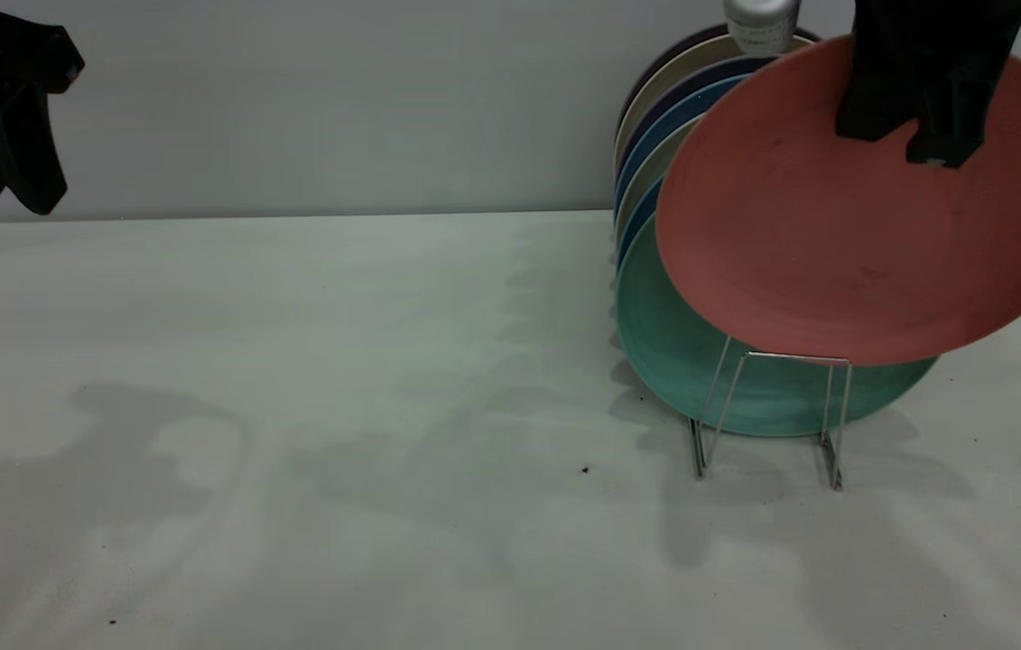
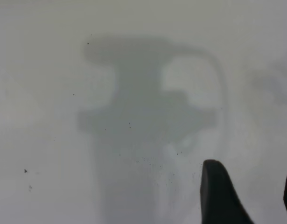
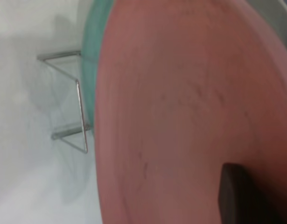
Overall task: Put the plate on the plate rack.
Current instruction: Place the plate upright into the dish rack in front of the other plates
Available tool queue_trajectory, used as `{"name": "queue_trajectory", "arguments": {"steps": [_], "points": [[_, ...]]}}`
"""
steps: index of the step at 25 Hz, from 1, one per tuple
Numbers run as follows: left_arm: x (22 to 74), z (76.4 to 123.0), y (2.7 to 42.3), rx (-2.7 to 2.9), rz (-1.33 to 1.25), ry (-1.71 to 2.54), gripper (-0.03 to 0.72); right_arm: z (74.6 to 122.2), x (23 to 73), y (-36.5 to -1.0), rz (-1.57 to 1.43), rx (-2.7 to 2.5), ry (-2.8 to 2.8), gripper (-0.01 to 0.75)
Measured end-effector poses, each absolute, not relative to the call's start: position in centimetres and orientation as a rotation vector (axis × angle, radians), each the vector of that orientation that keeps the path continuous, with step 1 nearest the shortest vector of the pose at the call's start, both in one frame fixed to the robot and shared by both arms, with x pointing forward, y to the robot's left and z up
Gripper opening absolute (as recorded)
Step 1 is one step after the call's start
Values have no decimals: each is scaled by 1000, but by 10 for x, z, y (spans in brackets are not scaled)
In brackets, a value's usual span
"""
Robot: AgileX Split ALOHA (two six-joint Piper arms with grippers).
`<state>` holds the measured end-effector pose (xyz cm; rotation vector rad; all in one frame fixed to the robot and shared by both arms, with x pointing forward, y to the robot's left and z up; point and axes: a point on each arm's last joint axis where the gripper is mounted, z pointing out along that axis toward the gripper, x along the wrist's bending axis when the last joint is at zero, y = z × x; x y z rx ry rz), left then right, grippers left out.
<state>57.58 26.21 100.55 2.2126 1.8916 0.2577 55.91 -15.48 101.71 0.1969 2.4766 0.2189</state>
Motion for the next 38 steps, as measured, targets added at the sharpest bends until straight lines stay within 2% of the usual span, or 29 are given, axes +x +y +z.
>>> {"name": "queue_trajectory", "arguments": {"steps": [12,32,35,38], "points": [[576,1006,262,2213,258,1892,373,1014,561,-153,229,194,2475,127],[576,1006,262,2208,256,1894,373,952,578,-141,190,148,2578,130],[576,1006,262,2208,256,1894,373,951,579,-141,192,149,2579,168],[576,1006,262,2208,256,1894,373,951,578,-140,211,174,2583,285]]}}
